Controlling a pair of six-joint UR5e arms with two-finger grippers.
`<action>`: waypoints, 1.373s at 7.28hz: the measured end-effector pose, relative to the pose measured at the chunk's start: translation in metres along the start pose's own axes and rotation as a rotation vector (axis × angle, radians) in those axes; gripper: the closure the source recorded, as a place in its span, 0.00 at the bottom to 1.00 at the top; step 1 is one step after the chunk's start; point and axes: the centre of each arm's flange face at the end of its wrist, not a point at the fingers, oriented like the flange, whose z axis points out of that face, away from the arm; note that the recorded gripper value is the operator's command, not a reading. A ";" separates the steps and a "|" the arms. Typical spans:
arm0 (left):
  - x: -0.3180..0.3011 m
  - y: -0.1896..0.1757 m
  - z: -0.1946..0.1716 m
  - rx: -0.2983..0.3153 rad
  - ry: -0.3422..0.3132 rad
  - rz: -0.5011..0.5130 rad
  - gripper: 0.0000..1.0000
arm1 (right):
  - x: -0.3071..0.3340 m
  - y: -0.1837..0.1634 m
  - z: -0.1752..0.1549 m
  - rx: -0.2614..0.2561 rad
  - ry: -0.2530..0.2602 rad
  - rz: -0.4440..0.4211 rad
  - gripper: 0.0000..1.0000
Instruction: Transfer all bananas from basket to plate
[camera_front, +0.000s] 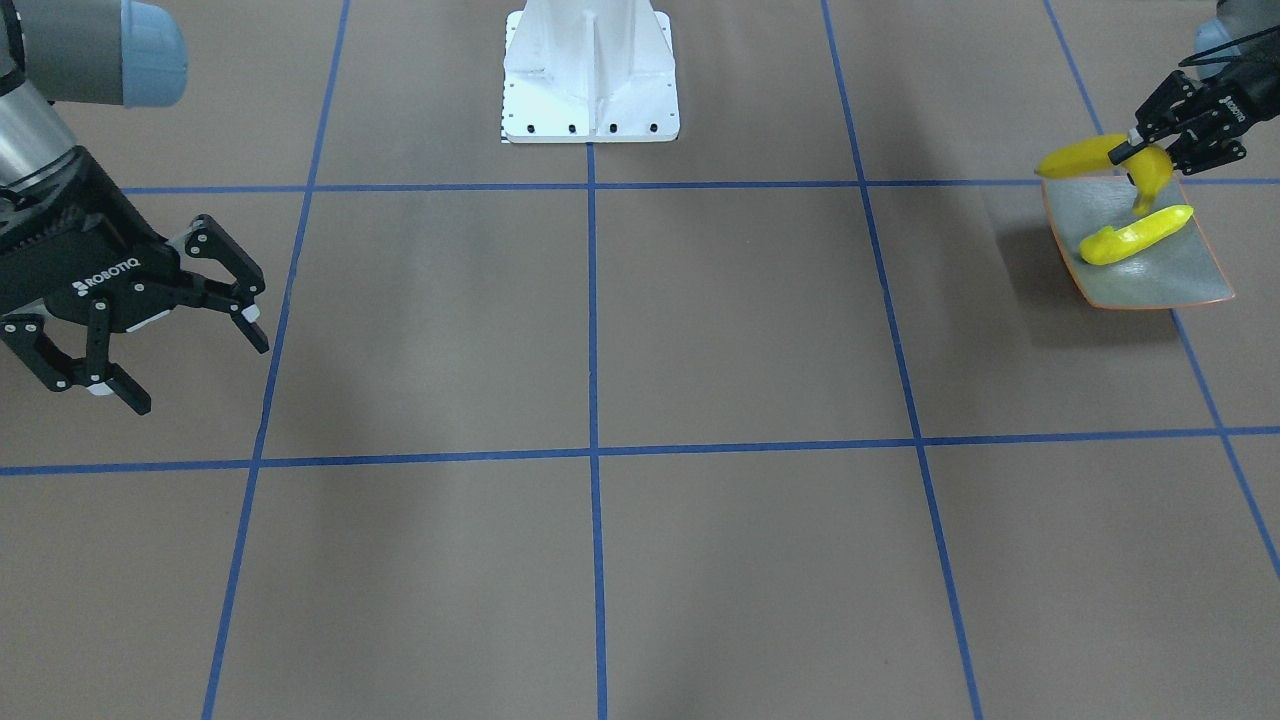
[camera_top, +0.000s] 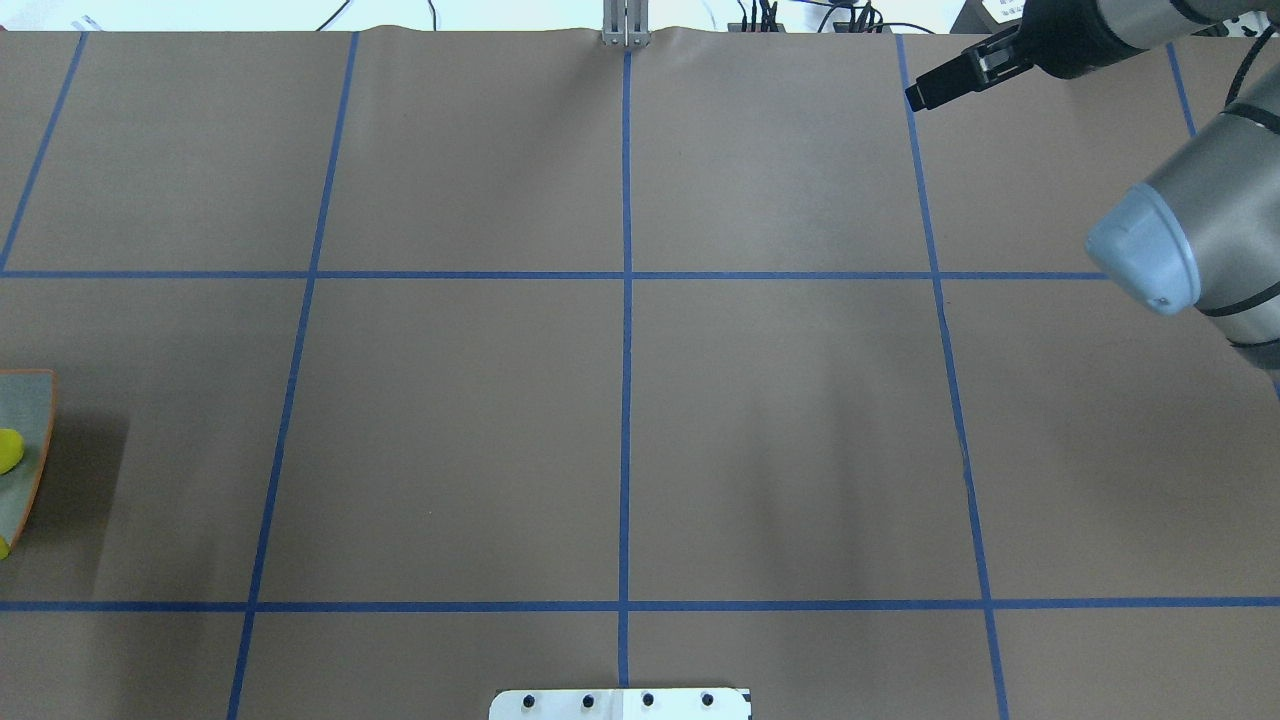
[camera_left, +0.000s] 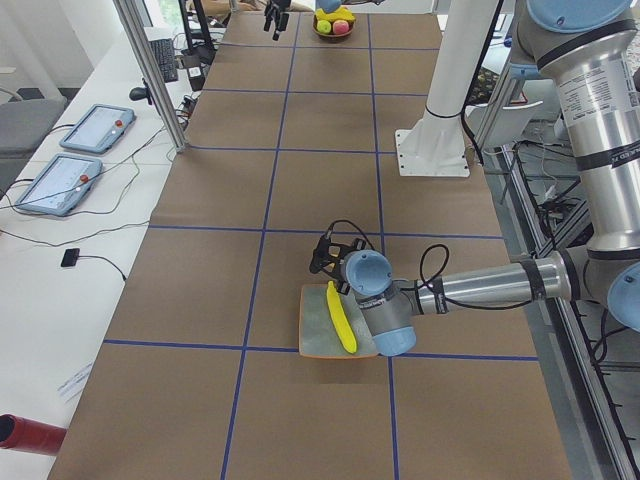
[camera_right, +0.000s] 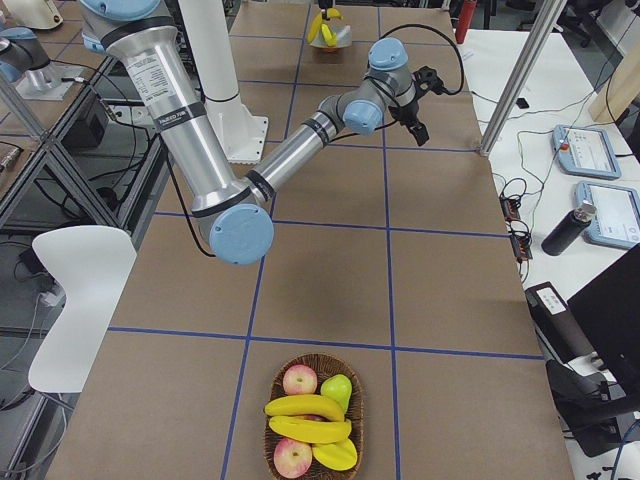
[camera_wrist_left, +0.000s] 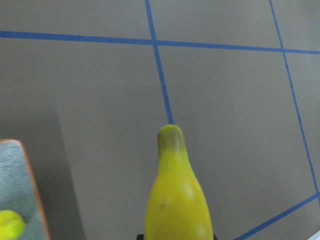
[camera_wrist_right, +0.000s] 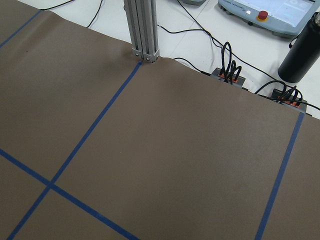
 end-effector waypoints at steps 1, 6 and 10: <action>-0.009 0.007 -0.002 0.002 0.002 0.001 1.00 | 0.006 0.001 -0.002 -0.005 -0.004 -0.002 0.01; -0.043 0.010 -0.002 0.006 -0.018 -0.060 1.00 | 0.009 0.001 -0.004 -0.006 -0.007 -0.005 0.01; -0.056 -0.032 -0.012 0.029 0.017 -0.105 1.00 | 0.008 0.000 -0.004 -0.002 -0.009 -0.008 0.01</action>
